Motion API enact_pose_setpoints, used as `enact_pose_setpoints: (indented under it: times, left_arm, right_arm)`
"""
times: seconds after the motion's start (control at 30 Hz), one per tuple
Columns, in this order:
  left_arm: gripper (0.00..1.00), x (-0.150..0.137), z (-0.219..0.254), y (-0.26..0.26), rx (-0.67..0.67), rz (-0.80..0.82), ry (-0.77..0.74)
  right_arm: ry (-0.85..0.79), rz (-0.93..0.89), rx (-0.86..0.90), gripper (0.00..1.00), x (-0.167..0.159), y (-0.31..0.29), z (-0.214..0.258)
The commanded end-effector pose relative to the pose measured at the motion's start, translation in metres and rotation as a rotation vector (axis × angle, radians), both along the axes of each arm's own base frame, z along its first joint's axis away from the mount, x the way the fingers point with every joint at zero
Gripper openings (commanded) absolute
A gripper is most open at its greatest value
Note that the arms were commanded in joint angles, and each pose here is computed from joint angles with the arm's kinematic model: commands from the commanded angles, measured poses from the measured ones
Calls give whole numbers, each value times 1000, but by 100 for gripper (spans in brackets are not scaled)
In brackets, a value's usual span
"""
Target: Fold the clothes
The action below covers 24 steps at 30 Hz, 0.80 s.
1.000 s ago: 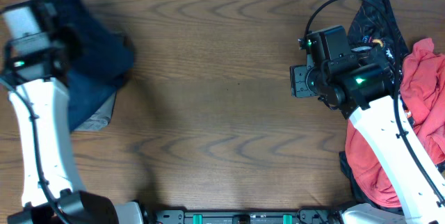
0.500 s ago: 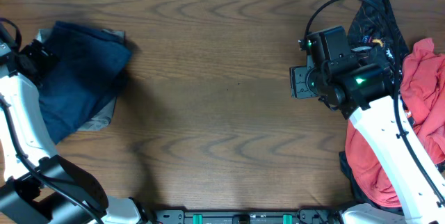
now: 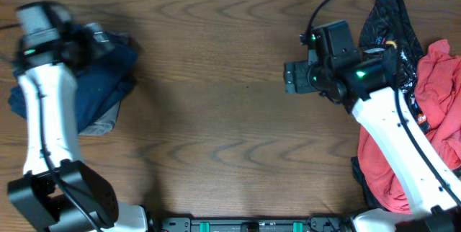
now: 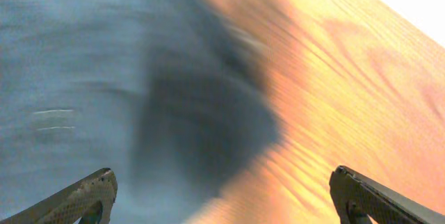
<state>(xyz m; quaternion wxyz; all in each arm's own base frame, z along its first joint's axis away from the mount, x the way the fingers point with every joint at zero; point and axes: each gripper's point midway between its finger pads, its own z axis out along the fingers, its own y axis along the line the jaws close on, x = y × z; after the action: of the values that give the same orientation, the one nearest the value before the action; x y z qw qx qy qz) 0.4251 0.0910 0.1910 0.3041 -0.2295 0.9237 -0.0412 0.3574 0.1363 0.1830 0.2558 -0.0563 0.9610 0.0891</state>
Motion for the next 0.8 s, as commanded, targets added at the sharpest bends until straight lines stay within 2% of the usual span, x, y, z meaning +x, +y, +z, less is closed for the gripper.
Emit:
enact_pose_setpoints:
  times: [0.0,0.1,0.2,0.37,0.47,0.6,0.77]
  left_arm:
    - [98,4,-9,-70,35,-263,34]
    - [98,-12,-25,-124,44,-427,124]
    - [98,-42,-46,-151,51,-512,270]
    - [98,-109,-64,-158,36,-554,558]
    - [98,-138,-62,-153,23,-550,673]
    - [98,-155,-55,-150,12,-529,719]
    - [98,-170,-47,-147,18,-519,634]
  right_arm:
    - [32,-7,44,99,9,4,-12]
    - [66,-29,63,99,15,-4,-23]
    - [107,-80,91,99,19,-25,-30]
    - [239,-197,66,99,-3,-72,-43]
    - [336,-249,53,99,-24,-90,-49]
    - [427,-283,47,98,-47,-101,-52]
    - [445,-221,70,85,-68,-93,-40]
